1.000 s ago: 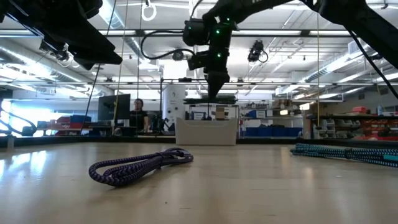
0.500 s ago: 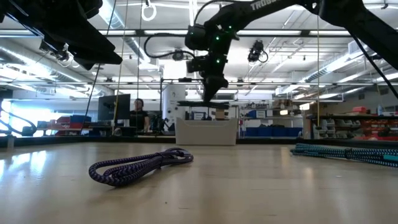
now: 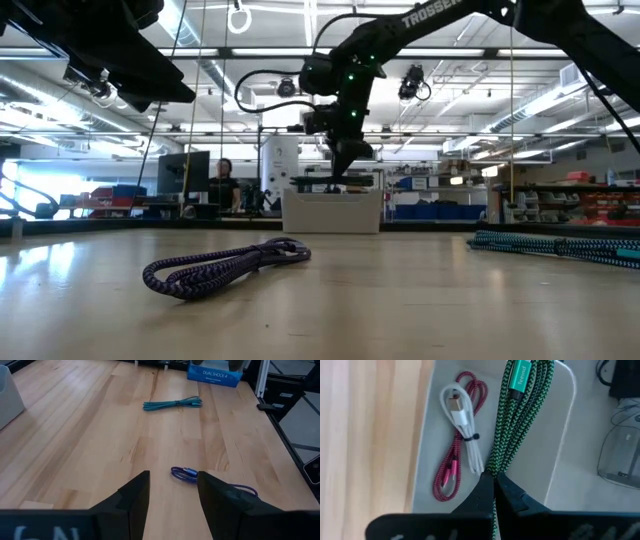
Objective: Pick and place USB-C Cables
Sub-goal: Put the green charger cable into the gray bin, then put the blue charger cable into the gray bin
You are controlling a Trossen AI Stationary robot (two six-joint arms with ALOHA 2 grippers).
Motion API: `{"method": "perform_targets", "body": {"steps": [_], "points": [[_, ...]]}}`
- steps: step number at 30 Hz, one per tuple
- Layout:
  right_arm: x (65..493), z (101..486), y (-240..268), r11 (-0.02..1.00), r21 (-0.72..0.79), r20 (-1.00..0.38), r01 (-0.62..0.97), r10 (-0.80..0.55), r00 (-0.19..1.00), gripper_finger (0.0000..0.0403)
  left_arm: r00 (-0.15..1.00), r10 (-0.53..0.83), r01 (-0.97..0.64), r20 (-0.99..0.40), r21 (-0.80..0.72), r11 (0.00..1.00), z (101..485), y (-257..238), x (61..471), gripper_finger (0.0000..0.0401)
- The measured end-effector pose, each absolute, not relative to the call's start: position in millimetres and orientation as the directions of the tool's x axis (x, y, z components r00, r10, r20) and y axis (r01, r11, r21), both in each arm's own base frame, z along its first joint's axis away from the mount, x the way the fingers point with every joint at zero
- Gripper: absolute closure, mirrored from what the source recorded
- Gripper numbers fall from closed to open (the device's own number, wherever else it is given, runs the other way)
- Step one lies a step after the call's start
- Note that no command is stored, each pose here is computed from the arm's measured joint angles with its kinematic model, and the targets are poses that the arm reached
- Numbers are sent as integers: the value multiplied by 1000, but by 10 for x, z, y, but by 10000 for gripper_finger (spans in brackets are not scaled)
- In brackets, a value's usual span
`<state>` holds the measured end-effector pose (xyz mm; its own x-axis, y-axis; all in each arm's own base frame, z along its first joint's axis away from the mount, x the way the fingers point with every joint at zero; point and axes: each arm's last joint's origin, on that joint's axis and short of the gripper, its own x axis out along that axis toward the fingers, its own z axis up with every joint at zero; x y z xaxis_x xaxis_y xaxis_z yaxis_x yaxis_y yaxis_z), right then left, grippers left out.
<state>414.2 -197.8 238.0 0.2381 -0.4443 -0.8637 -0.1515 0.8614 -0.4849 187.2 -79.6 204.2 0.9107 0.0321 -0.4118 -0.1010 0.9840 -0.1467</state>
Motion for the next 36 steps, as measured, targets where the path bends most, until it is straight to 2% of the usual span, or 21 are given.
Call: {"method": "perform_targets", "body": {"steps": [3, 14, 23, 26, 30, 36], "points": [[4139, 2367, -1976, 874, -469, -869, -130, -430, 243, 396, 911, 32, -101, -412, -147, 984, 2042, -796, 1872, 229], [4151, 2372, -1975, 882, -462, -867, -96, -427, 257, 319, 908, 33, -102, -417, -143, 984, 2036, -795, 1869, 229], [4191, 2470, -1758, 894, -447, -877, -34, -430, 215, 306, 906, 35, -104, -422, -143, 984, 2031, -794, 1867, 229], [4214, 2542, -1552, 925, -378, -909, -46, -361, 207, 305, 905, 35, -104, -424, -142, 984, 2029, -793, 1866, 229], [4230, 2578, -1150, 967, -221, -964, -129, -197, 177, 305, 905, 35, -105, -424, -143, 984, 2029, -793, 1866, 229], [4160, 2550, -572, 997, -23, -999, 68, -25, 29, 307, 905, 35, -106, -424, -145, 984, 2029, -793, 1866, 229]]}}
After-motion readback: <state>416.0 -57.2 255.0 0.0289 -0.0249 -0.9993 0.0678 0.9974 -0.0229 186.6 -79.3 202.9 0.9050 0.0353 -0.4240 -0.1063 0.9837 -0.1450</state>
